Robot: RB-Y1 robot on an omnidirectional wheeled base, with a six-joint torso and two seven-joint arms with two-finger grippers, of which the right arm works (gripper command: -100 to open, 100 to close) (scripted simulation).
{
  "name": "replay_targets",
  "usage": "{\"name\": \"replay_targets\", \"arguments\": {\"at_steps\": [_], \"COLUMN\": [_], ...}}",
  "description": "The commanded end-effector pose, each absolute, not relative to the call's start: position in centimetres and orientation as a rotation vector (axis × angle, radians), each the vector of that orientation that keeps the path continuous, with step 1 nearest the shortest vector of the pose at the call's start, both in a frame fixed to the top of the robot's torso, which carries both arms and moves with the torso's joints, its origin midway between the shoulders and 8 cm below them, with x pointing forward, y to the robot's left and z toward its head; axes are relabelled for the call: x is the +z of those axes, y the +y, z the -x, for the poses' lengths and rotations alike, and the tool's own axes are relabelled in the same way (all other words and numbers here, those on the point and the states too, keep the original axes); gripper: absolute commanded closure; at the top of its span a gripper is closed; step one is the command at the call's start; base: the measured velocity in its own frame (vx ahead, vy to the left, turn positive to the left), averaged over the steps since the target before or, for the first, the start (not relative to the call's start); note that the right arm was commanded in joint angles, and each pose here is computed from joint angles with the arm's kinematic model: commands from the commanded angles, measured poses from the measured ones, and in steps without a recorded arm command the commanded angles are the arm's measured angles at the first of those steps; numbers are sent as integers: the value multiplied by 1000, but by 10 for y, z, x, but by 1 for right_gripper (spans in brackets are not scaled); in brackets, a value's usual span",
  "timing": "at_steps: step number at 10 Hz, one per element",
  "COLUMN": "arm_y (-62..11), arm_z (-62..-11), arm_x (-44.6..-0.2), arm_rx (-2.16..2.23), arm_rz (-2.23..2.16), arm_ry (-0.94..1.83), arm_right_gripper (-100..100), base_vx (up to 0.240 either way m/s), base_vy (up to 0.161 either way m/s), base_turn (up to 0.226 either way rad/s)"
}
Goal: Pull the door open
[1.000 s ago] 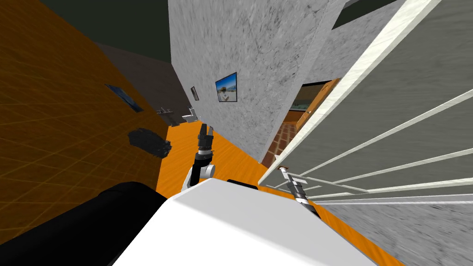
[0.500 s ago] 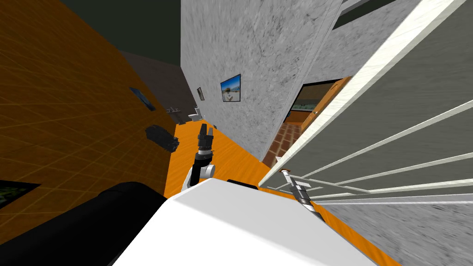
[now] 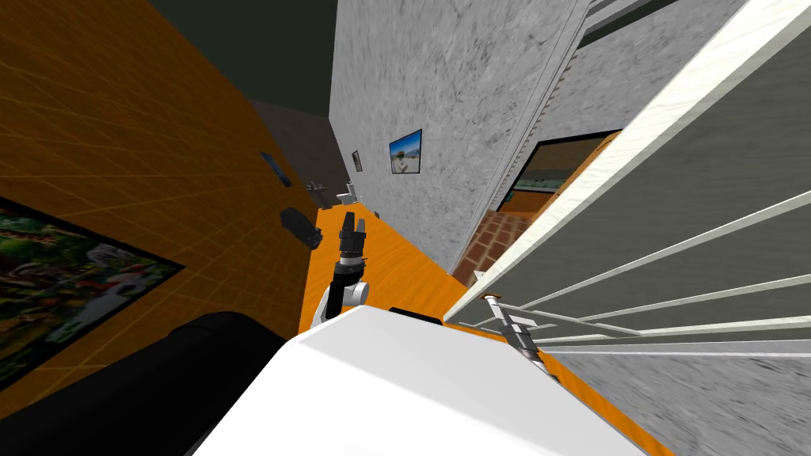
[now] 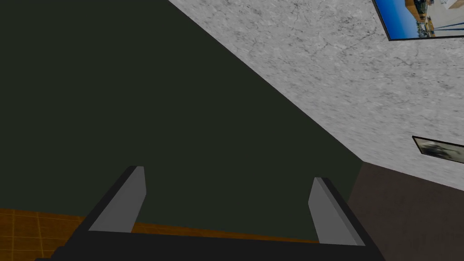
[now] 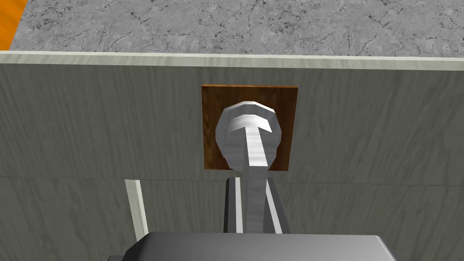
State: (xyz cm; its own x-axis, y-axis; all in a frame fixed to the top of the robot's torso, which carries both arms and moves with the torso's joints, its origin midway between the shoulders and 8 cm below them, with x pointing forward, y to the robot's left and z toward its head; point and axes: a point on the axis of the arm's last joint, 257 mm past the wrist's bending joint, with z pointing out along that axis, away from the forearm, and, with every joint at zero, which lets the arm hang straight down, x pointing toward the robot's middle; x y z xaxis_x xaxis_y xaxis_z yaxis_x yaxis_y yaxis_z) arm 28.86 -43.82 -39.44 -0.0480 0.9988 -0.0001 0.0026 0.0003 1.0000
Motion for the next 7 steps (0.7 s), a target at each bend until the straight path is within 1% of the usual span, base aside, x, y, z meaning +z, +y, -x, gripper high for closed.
{"name": "replay_targets", "arguments": {"at_steps": [1, 4, 6, 7], "arm_y": [-440, -441, -433, -432], "arm_z": [-281, -269, -280, -284], "arm_x": [-393, -393, -396, -397], "arm_rx": [1250, 1258, 1266, 1267], "arm_rz": [-1183, -1177, -1181, -1180], "arm_ry": [1250, 1258, 1266, 1267], "arm_right_gripper": [100, 100, 100, 100], "base_vx": [-200, -220, -114, -213], "base_vy": [-79, -79, -32, -61], "base_turn": [174, 149, 59, 114]}}
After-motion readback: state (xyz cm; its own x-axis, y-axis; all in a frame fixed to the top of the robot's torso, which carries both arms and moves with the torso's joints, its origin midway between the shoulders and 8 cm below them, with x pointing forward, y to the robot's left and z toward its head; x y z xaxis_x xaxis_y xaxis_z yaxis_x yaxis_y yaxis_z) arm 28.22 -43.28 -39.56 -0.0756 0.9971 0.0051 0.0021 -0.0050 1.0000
